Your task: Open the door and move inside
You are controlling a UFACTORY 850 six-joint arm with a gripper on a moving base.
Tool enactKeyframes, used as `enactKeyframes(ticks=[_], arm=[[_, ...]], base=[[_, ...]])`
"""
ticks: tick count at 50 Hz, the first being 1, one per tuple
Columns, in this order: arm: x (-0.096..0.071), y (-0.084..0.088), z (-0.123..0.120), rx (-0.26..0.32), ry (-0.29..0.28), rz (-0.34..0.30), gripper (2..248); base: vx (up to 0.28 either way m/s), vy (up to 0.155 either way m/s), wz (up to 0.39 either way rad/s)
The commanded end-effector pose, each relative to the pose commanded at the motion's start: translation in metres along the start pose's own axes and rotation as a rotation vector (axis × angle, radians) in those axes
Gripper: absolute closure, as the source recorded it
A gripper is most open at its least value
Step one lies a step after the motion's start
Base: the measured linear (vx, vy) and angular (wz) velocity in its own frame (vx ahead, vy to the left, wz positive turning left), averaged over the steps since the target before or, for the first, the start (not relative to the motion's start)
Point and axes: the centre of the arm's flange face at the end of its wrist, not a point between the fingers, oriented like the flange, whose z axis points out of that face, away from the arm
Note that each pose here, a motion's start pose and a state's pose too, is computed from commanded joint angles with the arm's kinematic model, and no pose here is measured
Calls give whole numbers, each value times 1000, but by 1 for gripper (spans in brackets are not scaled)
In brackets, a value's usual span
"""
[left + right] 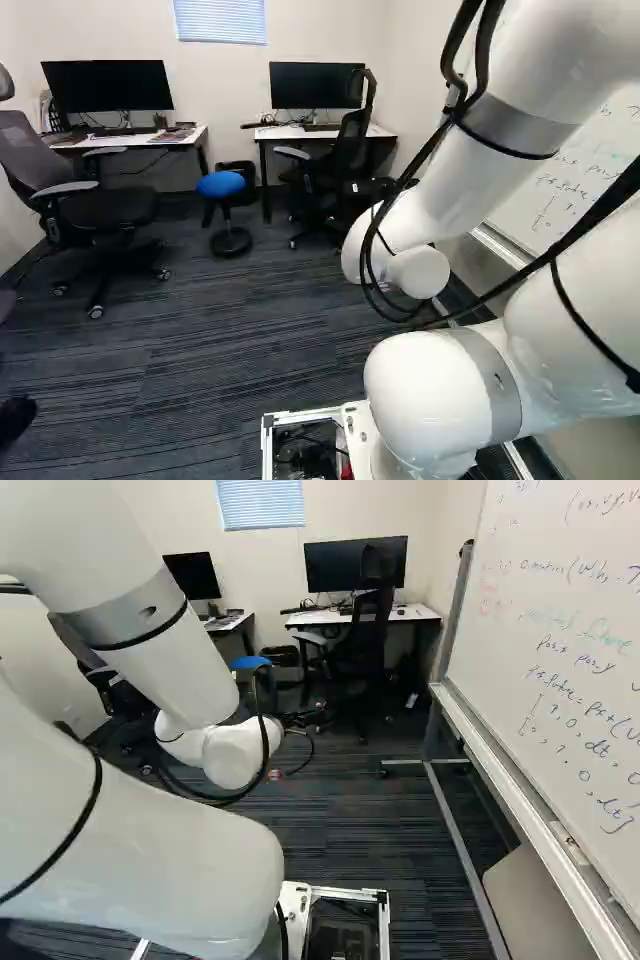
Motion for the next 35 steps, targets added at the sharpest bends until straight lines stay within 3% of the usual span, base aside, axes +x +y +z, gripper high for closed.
enactKeyframes(ticks=[35], arm=[[0,0,0,0,0,0,3]], base=[[196,7,-14]])
